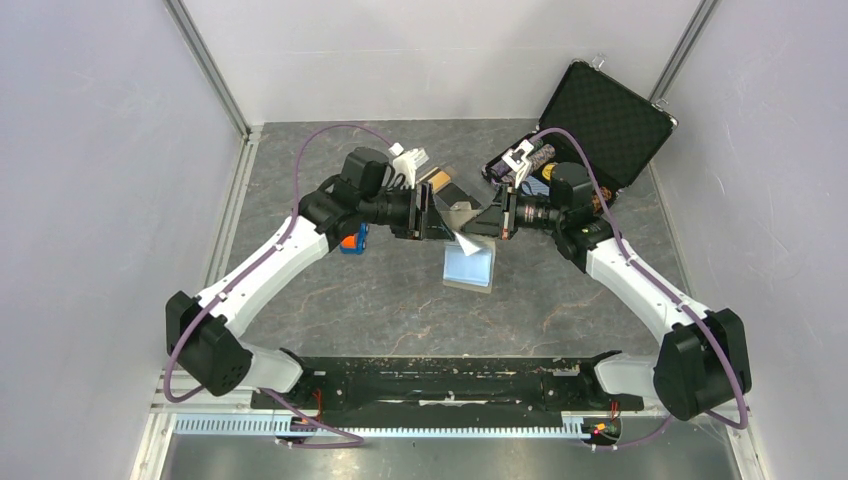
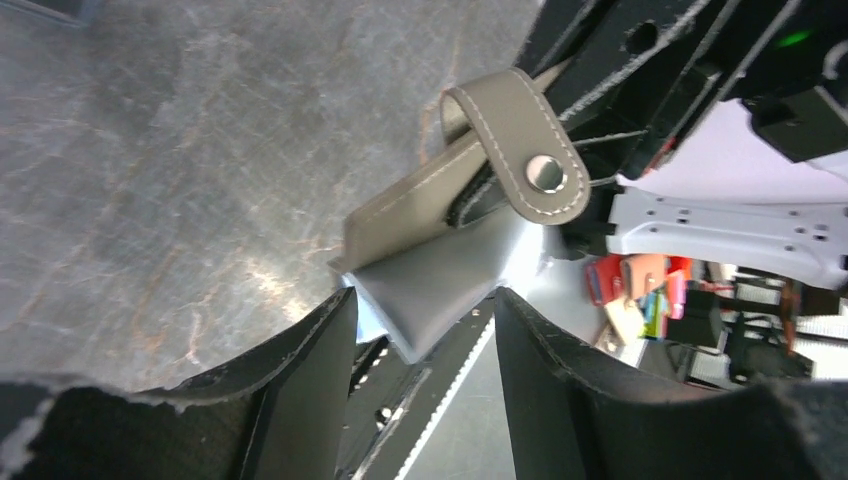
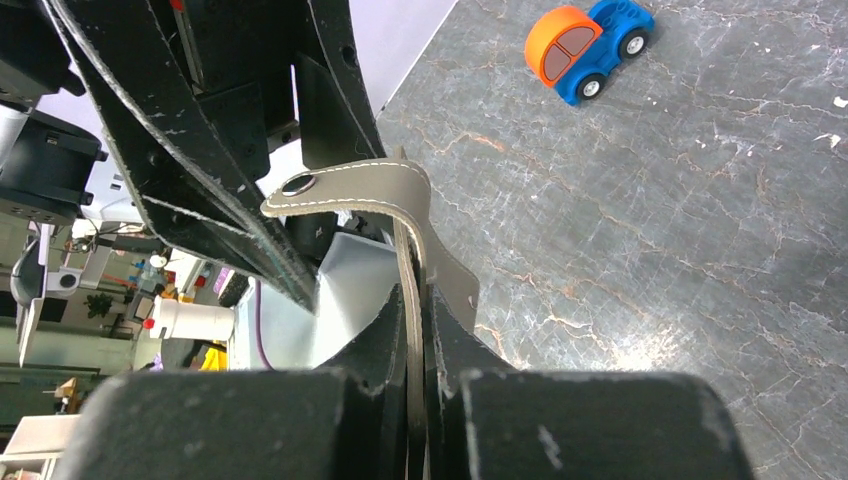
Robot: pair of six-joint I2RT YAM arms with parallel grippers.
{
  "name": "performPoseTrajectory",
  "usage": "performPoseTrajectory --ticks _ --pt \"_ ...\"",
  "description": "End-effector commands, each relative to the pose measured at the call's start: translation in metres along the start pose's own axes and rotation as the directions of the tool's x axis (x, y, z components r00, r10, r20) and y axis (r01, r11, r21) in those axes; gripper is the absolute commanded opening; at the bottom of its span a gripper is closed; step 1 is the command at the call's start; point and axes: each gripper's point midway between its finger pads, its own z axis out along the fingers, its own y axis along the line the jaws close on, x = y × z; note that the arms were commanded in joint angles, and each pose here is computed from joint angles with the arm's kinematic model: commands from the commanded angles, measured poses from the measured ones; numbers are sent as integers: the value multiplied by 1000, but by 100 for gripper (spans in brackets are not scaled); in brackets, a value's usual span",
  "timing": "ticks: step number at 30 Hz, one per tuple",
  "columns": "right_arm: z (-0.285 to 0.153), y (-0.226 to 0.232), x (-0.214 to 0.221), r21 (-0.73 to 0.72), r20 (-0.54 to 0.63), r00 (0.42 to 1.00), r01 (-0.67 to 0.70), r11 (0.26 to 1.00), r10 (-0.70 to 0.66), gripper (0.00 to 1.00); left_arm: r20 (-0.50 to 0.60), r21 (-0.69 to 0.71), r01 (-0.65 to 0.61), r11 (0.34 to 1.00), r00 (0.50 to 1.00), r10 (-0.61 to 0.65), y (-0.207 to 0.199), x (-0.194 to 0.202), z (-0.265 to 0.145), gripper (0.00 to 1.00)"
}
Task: Put the credit cards into the card holder
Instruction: Open the card holder.
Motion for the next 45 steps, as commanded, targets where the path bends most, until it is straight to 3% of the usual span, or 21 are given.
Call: performPoseTrajectory --ticks 1,11,22,26,36,39,45 --pt "0 14 -15 -38 20 999 29 999 -28 0 -44 -107 -112 988 993 108 15 -1 -7 59" --pt "1 14 -14 -45 11 1000 22 999 -21 0 -45 -216 -126 968 992 118 35 -4 -5 61" --pt "-1 29 -18 -105 25 1000 10 994 -8 0 51 38 -73 997 996 71 13 -7 13 65" --pt "-2 36 -21 -138 41 999 6 990 0 0 106 162 -62 985 993 46 3 -15 9 61" --pt "-6 50 -21 -219 77 996 -27 975 45 0 132 286 -117 951 988 82 -14 -17 5 57" --pt "-6 48 -19 -215 79 996 -28 976 46 0 140 327 -122 937 987 80 -21 -17 2 52" --pt "-4 45 -20 -205 88 995 -31 978 50 0 135 355 -119 927 988 75 -26 -15 -2 20"
